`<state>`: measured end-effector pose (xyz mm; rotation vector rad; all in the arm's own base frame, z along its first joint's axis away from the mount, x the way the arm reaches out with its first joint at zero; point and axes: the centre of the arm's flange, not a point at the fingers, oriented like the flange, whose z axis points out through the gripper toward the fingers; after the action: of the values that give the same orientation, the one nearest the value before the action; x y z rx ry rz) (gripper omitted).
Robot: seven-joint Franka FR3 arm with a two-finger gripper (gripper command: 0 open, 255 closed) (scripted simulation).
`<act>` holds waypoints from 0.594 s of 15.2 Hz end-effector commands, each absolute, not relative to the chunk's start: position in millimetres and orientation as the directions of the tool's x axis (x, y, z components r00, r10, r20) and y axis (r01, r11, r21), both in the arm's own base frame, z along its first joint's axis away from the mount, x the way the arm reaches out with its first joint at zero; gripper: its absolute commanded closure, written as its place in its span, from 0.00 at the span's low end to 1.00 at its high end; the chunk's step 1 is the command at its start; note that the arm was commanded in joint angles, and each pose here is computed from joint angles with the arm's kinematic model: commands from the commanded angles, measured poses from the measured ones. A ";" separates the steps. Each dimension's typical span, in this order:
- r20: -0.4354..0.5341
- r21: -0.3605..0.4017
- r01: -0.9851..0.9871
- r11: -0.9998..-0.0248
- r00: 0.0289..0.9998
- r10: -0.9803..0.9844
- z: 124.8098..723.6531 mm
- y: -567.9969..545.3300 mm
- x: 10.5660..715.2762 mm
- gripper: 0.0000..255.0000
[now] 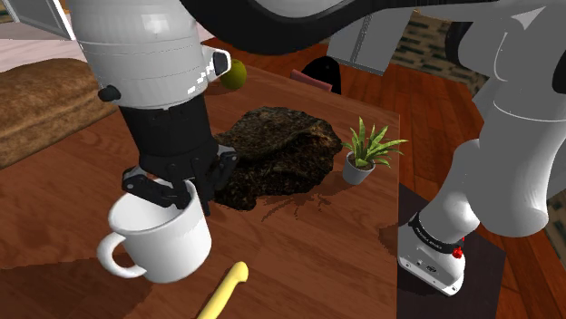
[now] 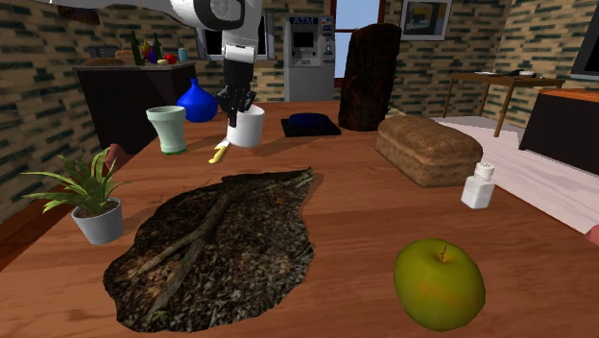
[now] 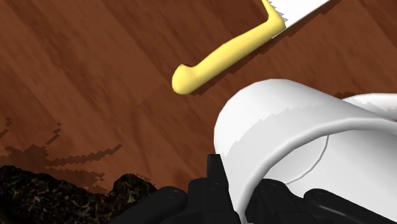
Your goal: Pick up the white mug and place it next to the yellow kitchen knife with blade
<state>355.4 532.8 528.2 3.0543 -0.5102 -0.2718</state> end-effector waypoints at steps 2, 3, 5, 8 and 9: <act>-0.166 0.060 -0.320 -0.946 0.931 -0.325 512.2 532.1 355.5 1.00; -0.166 0.060 -0.320 -0.946 0.931 -0.325 506.9 532.1 355.5 1.00; -0.166 0.060 -0.320 -0.946 0.931 -0.325 498.9 532.1 355.5 1.00; -0.166 0.060 -0.320 -0.946 0.931 -0.325 498.9 532.1 355.5 1.00; -0.166 0.060 -0.320 -0.946 0.931 -0.325 498.9 532.1 355.5 1.00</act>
<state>355.5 532.2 498.9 3.0544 -0.5102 -0.2718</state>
